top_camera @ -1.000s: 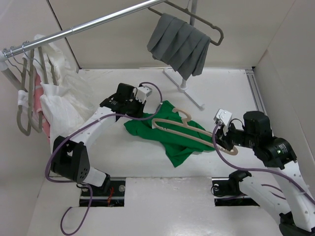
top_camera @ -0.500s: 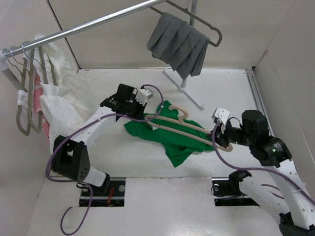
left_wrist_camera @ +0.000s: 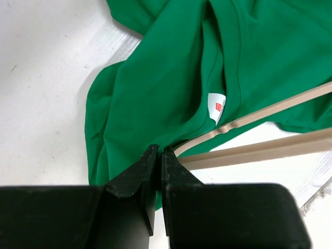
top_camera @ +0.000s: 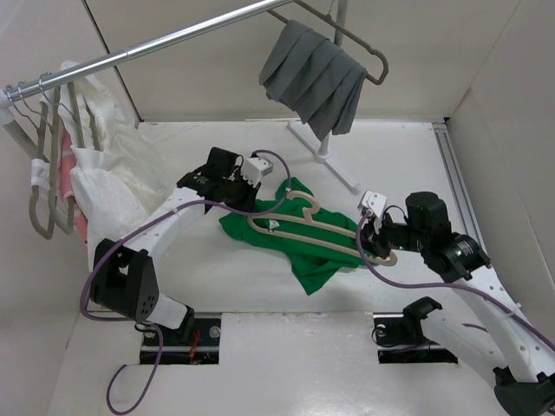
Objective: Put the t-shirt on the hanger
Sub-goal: Place tshirt on hanger
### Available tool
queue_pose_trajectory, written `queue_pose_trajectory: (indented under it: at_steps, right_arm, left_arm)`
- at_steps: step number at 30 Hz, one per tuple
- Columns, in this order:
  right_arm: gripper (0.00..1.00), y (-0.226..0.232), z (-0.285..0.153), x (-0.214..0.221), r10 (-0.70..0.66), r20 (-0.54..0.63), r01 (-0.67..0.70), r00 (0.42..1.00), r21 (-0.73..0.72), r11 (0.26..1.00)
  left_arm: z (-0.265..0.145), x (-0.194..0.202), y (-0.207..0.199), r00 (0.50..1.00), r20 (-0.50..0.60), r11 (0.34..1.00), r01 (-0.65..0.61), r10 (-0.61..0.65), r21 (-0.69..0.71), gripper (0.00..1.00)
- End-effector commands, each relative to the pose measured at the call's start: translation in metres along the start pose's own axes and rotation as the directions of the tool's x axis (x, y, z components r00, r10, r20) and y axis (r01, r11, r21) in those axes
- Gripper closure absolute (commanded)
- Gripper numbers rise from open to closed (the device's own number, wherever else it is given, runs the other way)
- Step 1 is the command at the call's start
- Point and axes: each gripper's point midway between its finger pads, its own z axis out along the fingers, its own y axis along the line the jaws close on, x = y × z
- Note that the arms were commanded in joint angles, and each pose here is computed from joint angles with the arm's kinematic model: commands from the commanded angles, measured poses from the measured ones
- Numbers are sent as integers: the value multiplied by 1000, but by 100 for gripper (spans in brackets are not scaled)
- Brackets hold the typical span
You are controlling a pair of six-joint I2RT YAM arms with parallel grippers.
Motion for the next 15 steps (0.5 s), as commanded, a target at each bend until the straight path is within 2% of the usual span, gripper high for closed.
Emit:
queue_pose_trajectory:
  at_steps: [1,8,15]
  right_arm:
    - [100,-12,-5,-28,-74,98,67,992,73,995]
    - [100,-34,-26,-56,-130,107,106,986,209,972]
    - [100,-34,-15,-50,-152,80,135,985,186,973]
  left_arm:
    - [-17,-21,-7,996,61,997,-69,68,24,100]
    - [-17,-6,-4,992,17,992,-124,124,-6,100]
    - [-19,-11,-5,994,29,994,-108,108,-1,100]
